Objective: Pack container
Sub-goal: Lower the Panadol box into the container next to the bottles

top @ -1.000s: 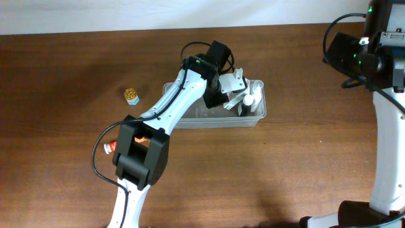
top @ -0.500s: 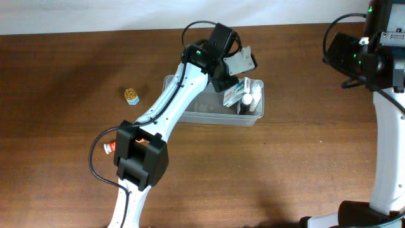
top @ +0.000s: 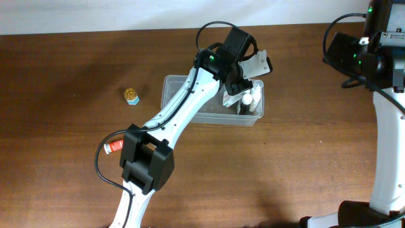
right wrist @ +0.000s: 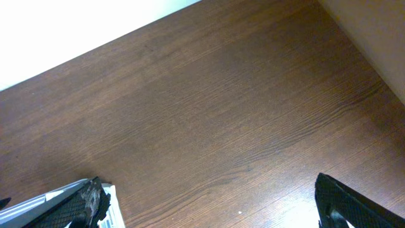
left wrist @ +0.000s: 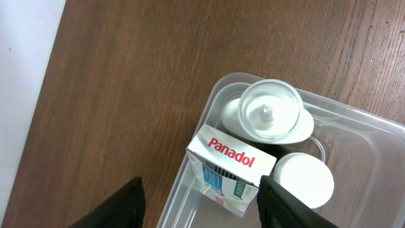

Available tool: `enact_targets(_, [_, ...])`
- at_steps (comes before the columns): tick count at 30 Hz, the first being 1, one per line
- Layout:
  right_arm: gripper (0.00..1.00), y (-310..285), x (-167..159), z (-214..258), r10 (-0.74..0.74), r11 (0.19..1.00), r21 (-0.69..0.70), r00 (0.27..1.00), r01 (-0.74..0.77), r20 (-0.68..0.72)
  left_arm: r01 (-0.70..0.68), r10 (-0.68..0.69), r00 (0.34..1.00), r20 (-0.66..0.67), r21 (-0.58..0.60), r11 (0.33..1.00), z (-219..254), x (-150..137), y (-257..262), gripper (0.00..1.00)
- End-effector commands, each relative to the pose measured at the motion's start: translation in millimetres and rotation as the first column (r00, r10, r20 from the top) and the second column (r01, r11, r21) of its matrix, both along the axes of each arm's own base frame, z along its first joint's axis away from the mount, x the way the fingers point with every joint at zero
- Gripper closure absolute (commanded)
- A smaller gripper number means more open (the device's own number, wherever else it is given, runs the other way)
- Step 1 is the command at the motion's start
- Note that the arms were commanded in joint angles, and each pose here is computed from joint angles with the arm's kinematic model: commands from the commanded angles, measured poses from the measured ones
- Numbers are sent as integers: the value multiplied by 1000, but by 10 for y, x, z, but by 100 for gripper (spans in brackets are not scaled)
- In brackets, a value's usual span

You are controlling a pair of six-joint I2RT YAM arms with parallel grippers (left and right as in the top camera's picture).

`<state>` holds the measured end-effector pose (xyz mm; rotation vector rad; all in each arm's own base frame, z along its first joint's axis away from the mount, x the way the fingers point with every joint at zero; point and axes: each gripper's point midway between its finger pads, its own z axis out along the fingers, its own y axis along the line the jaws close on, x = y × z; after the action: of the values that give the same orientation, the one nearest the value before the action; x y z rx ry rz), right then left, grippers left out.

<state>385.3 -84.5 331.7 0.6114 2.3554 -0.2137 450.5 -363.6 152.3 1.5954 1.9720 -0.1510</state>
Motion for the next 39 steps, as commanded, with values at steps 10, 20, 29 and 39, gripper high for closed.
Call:
enact_targets(10, [2,-48,1,57,-16,1000,-16,1000,17,14,13,-13,1000,-20,-36,999,-34,-2,-93,43])
enact_targets(20, [2,-48,1,57,-16,1000,-16,1000,17,14,11,-12,1000,-26,-29,1000,-97,10,-96,43])
enact_targets(29, [2,-48,1,57,-16,1000,-16,1000,17,14,9,-9,999,-47,-13,1000,-291,38,-107,58])
enact_targets(39, [2,-48,1,56,-16,1000,-16,1000,17,13,-128,127,992,-23,-29,991,-247,195,-57,99])
